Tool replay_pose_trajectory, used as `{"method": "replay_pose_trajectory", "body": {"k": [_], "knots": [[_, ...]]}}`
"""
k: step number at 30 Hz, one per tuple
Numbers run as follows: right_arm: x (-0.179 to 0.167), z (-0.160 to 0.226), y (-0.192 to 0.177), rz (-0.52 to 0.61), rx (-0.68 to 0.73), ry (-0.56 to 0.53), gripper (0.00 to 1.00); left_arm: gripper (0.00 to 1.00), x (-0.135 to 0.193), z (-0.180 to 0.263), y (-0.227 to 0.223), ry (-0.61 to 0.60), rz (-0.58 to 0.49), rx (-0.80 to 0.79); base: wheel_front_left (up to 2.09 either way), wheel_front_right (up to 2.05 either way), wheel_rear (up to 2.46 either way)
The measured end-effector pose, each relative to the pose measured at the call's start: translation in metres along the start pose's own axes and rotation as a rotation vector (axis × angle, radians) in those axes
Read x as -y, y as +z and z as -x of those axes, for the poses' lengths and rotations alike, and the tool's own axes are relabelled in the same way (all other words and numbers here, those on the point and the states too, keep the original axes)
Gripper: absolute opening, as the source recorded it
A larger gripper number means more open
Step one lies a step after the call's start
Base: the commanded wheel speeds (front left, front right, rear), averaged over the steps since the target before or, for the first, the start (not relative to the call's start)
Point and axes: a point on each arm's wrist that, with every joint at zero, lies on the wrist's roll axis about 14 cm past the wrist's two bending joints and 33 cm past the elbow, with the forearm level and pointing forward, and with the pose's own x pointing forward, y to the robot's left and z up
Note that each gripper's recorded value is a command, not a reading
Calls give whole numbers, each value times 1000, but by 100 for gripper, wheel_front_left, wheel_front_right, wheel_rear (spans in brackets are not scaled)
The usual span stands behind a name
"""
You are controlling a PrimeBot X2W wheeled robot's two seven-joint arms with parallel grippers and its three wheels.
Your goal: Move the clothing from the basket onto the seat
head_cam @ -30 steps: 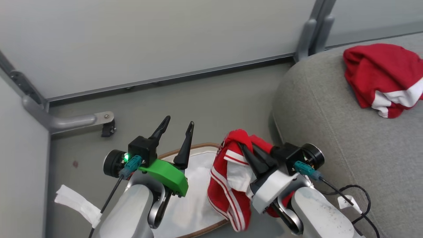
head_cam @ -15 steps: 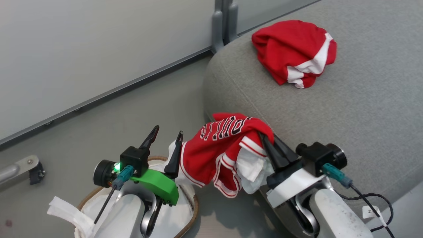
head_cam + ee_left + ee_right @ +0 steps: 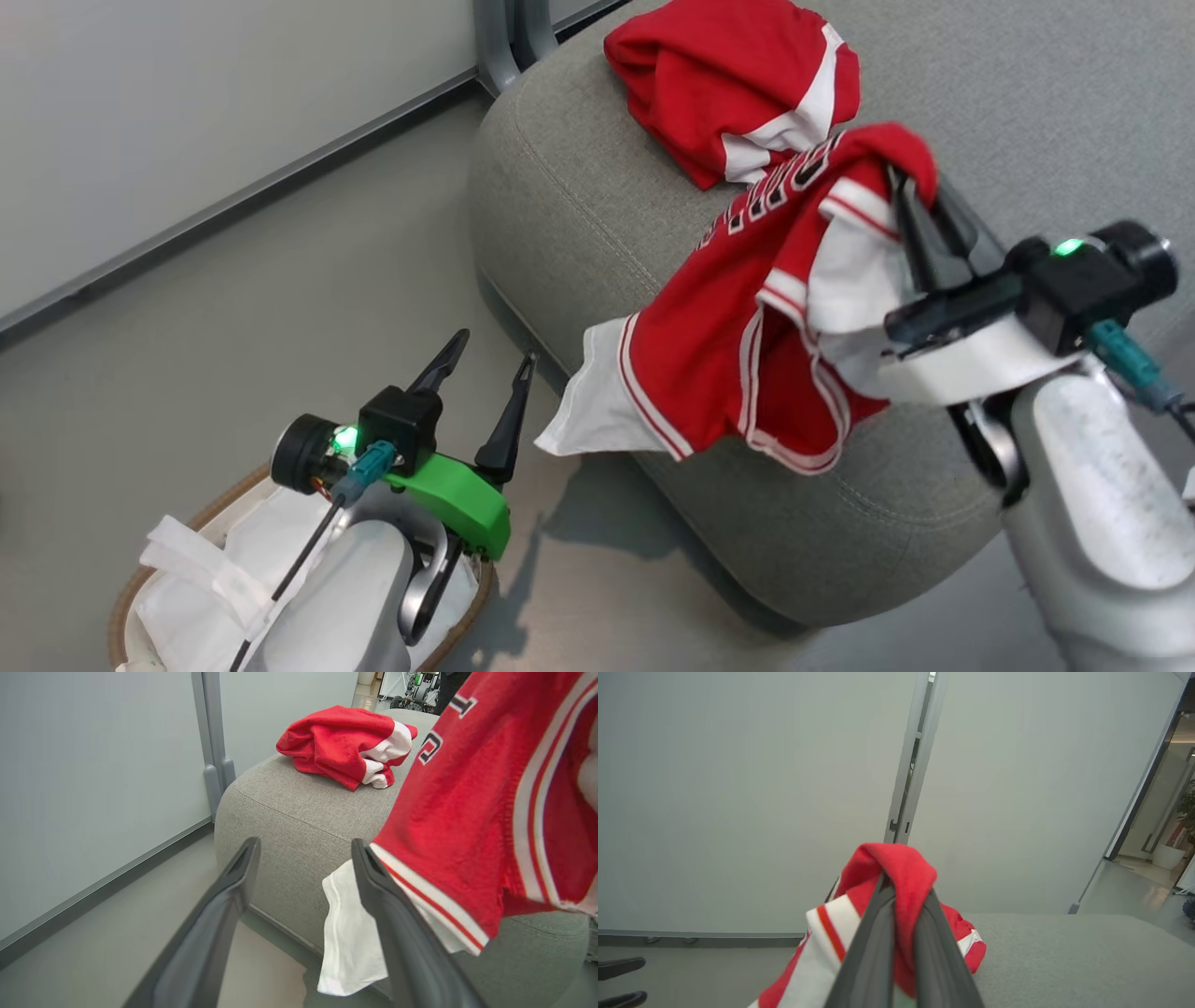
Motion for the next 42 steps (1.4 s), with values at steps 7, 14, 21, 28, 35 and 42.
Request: {"method": "replay_pose_trajectory", "body": {"k": [7, 14, 21, 28, 35, 42], "knots": [[38, -70, 46, 254, 119, 33, 0, 100, -24, -2, -14, 15, 19, -8, 0, 0, 0], [65, -133, 57, 391, 141, -7, 0, 100, -43, -6, -25, 12, 28, -4, 0, 0, 0], [64, -163, -19, 356, -21, -36, 0, 100, -71, -5, -31, 41, 35, 9, 0, 0, 0], [38, -122, -164, 208, -347, -68, 0, 100, -106, 7, -55, 109, 64, -20, 0, 0, 0], [22, -80, -215, 128, -485, -108, 100, 100, -124, 21, -64, 168, 80, -40, 0, 0, 0], [23, -54, -200, 92, -466, -140, 100, 100, -117, 29, -49, 207, 96, -21, 0, 0, 0]]}}
